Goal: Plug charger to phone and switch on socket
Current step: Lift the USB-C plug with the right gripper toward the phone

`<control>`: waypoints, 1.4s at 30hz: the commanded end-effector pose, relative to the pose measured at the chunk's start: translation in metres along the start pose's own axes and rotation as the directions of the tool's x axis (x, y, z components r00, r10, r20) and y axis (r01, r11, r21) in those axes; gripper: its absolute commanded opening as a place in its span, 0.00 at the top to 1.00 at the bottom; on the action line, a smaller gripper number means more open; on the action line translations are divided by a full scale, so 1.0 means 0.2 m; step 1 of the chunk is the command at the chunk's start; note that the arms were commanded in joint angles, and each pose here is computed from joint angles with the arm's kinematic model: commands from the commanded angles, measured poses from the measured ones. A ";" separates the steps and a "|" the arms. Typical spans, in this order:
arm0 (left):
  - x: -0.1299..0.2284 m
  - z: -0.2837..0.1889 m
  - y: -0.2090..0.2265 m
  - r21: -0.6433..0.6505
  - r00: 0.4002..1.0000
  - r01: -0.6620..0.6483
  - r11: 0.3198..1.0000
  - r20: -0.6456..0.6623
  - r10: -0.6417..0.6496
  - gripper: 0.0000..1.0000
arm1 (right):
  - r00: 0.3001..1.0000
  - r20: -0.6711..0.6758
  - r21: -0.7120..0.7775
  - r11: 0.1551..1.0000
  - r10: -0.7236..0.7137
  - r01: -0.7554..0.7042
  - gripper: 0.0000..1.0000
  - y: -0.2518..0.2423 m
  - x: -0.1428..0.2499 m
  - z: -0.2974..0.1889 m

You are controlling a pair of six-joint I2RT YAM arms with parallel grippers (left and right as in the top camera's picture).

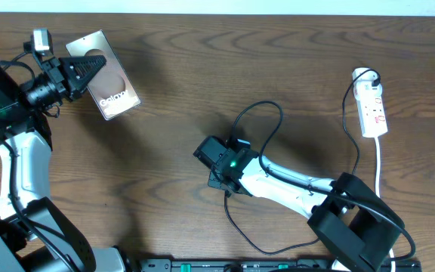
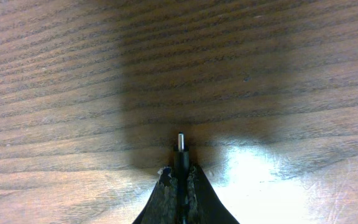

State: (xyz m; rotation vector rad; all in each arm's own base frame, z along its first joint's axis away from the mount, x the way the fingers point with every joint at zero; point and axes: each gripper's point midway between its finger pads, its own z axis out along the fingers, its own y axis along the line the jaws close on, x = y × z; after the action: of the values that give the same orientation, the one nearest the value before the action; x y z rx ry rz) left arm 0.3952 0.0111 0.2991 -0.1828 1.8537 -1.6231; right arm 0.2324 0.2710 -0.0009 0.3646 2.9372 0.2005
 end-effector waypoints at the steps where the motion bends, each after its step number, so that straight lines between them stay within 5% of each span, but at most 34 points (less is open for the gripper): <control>1: 0.02 0.00 -0.01 0.009 1.000 -0.016 1.000 -0.014 0.016 0.93 | 0.998 -0.058 0.002 1.000 0.021 -0.021 0.99 -0.02 0.03 0.03; 7: 0.02 0.00 -0.01 0.009 1.000 -0.015 1.000 -0.015 0.015 0.93 | 0.933 -0.281 -0.404 0.910 -0.223 0.096 0.99 0.25 0.10 -0.07; 10: 0.02 0.00 -0.01 0.009 1.000 -0.015 1.000 -0.015 0.015 0.93 | 0.826 -0.192 -0.827 0.541 -0.530 0.155 0.99 0.51 0.12 -0.38; 13: 0.02 0.00 0.00 0.007 1.000 -0.016 1.000 -0.012 0.016 0.93 | 0.795 -0.069 -0.942 0.303 -0.603 0.148 0.99 0.56 0.04 -0.58; 16: 0.01 0.00 0.00 0.002 1.000 -0.016 1.000 -0.004 0.016 0.93 | 0.794 0.074 -0.961 0.170 -0.604 0.220 0.99 0.56 -0.07 -0.65; 24: -0.02 0.01 0.02 -0.019 0.999 -0.023 1.000 0.032 0.024 0.93 | 0.788 0.278 -0.937 0.025 -0.550 0.349 0.99 0.54 -0.28 -0.63; 33: 0.00 0.10 0.01 -0.022 0.999 -0.049 0.999 0.023 0.049 0.93 | 0.771 0.288 -0.956 -0.128 -0.568 0.264 0.99 0.63 -0.24 -0.67; 42: 0.05 0.32 -0.02 -0.024 0.995 -0.099 0.995 0.014 0.099 0.92 | 0.802 0.301 -0.954 -0.149 -0.516 0.262 0.99 0.68 -0.28 -0.79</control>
State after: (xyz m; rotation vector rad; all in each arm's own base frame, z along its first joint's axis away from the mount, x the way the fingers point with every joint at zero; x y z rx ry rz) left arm 0.4145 -0.0372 0.2935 -0.1416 1.8656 -1.5818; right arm 0.2856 0.3679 0.1766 -0.9209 1.8681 2.1133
